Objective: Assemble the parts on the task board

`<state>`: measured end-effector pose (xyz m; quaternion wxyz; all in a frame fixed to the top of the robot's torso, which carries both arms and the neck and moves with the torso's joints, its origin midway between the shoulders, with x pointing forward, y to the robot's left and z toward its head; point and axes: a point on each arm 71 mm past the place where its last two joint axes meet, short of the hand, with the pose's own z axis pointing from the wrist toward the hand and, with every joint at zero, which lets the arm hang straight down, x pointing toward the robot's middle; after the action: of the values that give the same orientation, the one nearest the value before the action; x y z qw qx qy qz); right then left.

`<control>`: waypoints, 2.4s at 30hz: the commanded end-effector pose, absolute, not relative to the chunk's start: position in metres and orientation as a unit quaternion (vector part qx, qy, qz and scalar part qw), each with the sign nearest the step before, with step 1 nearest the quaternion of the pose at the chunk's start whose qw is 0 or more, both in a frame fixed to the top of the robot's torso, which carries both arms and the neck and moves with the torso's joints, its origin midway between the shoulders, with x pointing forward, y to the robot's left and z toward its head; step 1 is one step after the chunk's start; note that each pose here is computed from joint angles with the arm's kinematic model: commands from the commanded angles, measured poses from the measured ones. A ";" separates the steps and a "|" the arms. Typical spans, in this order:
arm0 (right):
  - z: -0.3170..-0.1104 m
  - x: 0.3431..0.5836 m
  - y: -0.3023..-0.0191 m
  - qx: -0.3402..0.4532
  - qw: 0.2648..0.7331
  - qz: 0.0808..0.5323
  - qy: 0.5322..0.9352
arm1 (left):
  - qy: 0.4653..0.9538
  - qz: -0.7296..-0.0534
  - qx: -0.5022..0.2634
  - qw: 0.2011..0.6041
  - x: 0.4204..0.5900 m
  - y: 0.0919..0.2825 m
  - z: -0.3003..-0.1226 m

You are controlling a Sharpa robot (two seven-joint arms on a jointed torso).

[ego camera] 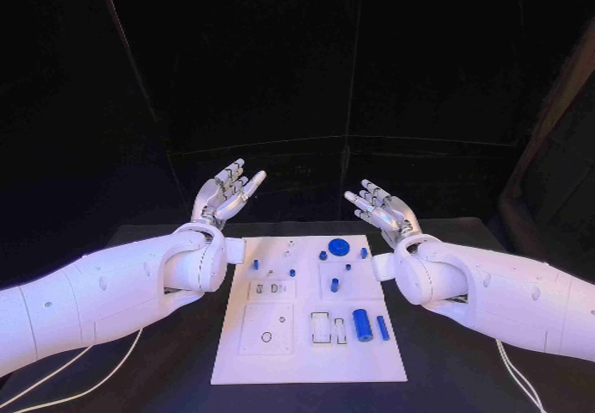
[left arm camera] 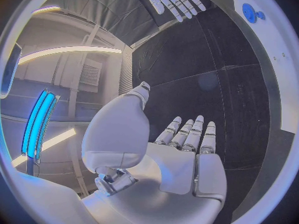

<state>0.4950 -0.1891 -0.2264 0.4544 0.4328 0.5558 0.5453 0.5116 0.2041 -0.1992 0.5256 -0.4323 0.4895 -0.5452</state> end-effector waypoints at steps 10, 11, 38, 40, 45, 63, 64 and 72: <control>-0.223 0.506 -0.199 0.318 0.478 0.544 0.612 | 0.484 -0.581 -0.427 0.496 0.511 0.212 -0.197; -0.223 0.507 -0.201 0.312 0.487 0.540 0.612 | 0.484 -0.583 -0.426 0.494 0.511 0.213 -0.197; -0.170 0.529 -0.193 -0.092 0.639 0.334 0.687 | 0.523 -0.646 -0.373 0.412 0.465 0.204 -0.179; -0.169 0.530 -0.190 -0.109 0.641 0.316 0.691 | 0.524 -0.648 -0.372 0.409 0.464 0.203 -0.178; -0.168 0.534 -0.181 -0.148 0.647 0.271 0.697 | 0.528 -0.651 -0.371 0.400 0.463 0.200 -0.179; -0.170 0.538 -0.166 -0.187 0.628 0.232 0.719 | 0.535 -0.652 -0.371 0.389 0.464 0.196 -0.180; -0.171 0.538 -0.165 -0.188 0.626 0.232 0.720 | 0.535 -0.652 -0.371 0.389 0.464 0.196 -0.180; -0.172 0.536 -0.158 -0.198 0.613 0.237 0.727 | 0.537 -0.652 -0.371 0.386 0.464 0.195 -0.180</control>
<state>0.5367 -0.1601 -0.1713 0.6244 -0.1868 0.7182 0.2439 0.4641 0.1975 -0.1819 0.3923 -0.3773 0.5352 -0.6460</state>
